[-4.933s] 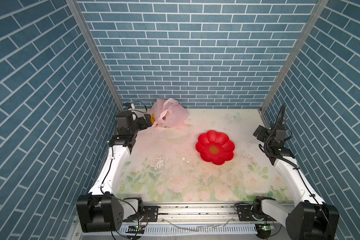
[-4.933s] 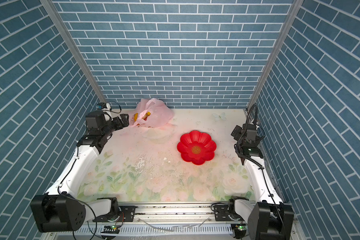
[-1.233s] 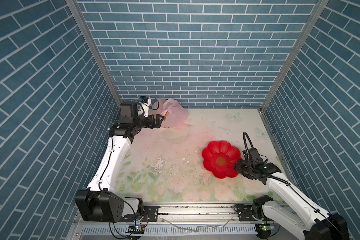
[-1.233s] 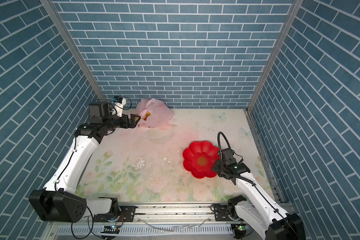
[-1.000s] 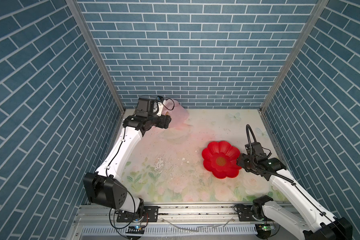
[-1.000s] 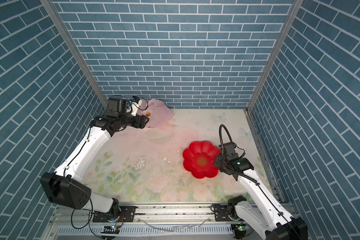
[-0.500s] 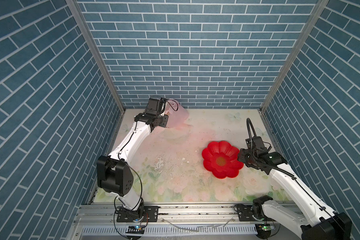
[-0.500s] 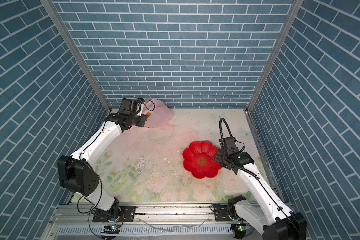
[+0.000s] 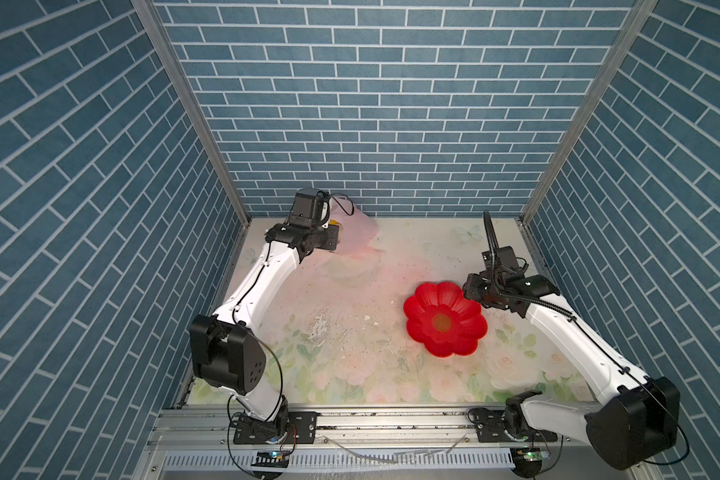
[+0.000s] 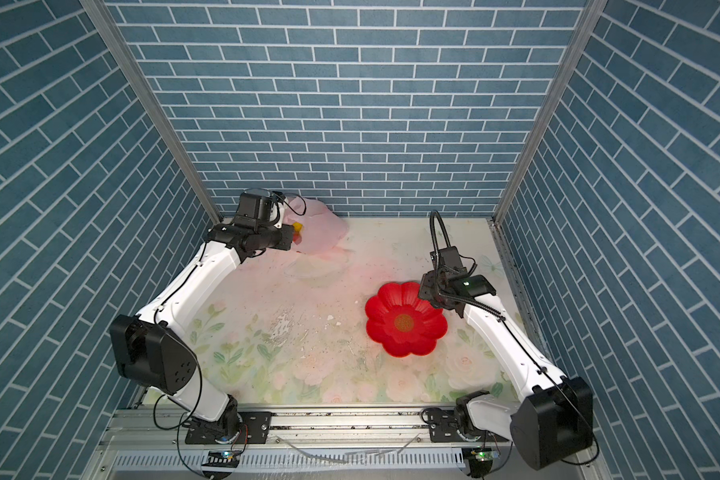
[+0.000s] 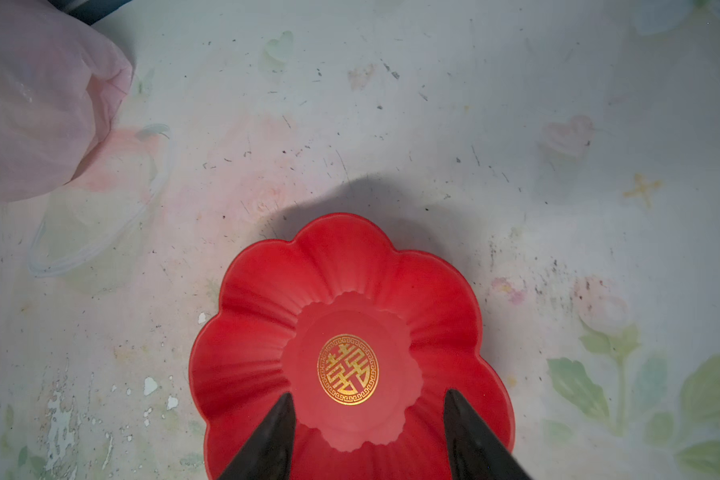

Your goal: Take the fake fruits out of the plastic bag

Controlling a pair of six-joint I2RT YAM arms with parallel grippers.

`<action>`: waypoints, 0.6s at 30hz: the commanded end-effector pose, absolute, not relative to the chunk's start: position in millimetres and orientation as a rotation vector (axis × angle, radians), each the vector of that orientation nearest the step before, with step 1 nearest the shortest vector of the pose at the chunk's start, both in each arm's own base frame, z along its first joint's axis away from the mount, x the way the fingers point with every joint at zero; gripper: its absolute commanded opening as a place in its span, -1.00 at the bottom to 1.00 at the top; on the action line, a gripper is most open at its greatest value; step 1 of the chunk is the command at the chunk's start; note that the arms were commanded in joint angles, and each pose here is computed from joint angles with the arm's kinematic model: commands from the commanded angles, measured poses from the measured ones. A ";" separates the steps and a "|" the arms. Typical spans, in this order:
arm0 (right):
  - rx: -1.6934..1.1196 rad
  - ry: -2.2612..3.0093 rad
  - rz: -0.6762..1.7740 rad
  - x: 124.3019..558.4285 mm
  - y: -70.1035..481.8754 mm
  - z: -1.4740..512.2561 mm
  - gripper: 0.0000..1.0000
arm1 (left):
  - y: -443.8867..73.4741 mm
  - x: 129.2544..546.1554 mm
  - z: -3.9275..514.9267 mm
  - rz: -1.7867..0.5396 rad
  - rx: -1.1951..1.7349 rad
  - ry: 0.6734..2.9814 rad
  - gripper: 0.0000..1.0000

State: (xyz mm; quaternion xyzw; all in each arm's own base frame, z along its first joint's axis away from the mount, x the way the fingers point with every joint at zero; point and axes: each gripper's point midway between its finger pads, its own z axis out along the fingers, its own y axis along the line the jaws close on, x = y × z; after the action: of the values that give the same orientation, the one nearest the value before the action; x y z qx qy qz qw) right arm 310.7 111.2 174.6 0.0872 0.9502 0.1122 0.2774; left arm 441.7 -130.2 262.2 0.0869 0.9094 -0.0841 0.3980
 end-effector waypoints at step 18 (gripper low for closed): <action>-0.009 2.511 0.538 351.8 163.9 177.9 0.13 | -197.5 329.6 283.8 -0.478 -0.016 2.292 -1.00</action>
State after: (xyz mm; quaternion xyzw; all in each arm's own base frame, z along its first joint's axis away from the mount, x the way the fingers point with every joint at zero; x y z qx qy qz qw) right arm 352.9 160.1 166.9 0.0215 0.9458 0.1864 0.2651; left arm 341.2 -199.5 287.2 0.0199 0.8987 -0.2016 0.3889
